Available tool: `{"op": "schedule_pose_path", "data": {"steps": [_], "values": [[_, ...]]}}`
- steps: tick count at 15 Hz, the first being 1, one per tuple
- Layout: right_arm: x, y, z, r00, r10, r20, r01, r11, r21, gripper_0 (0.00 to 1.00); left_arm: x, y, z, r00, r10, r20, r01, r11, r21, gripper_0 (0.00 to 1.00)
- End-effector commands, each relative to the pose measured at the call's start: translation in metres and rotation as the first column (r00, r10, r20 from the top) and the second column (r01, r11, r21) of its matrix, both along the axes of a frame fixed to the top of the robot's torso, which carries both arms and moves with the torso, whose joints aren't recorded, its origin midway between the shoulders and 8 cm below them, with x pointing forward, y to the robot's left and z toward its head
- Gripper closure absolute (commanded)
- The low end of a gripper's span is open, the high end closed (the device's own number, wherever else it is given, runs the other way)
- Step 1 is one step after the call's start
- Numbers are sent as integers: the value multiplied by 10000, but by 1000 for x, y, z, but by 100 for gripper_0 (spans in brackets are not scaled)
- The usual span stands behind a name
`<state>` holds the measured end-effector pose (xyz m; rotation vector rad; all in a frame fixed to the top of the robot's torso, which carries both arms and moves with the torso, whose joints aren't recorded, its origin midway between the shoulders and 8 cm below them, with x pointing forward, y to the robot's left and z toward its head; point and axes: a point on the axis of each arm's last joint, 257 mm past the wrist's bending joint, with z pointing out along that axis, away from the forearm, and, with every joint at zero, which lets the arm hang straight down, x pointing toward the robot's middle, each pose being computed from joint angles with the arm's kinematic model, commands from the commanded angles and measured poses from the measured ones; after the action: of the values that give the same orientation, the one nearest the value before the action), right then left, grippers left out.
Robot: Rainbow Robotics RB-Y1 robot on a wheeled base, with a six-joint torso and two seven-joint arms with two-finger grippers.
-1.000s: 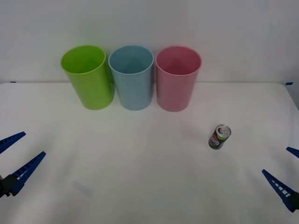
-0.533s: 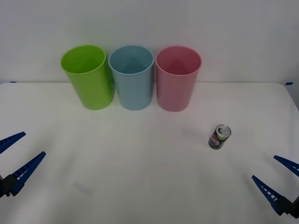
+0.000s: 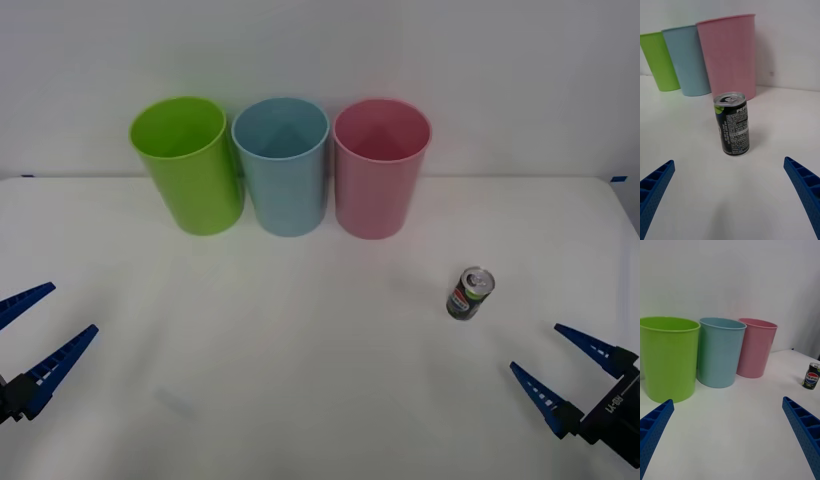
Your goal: Grasp the object on the table and drop it into the matching bin: aluminum can to the light blue bin, PET bottle to the pink bin.
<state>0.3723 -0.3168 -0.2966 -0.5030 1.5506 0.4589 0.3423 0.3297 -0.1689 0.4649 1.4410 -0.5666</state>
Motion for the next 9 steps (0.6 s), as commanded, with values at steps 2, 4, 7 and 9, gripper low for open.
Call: {"op": "schedule_pose_path", "data": {"steps": [2,4,7,9], "values": [[18,12,-4,9993,-210,322,223,9988,-432,0,0,0,0,10000,0,0,0,10000,0,0],[27,17,-9,9988,-358,321,372,9983,-450,0,0,0,0,10000,0,0,0,10000,0,0],[40,24,-16,9991,-356,238,365,9986,-374,0,0,0,0,10000,0,0,0,10000,0,0],[49,29,-19,9991,-380,186,386,9987,-324,0,0,0,0,10000,0,0,0,10000,0,0]]}}
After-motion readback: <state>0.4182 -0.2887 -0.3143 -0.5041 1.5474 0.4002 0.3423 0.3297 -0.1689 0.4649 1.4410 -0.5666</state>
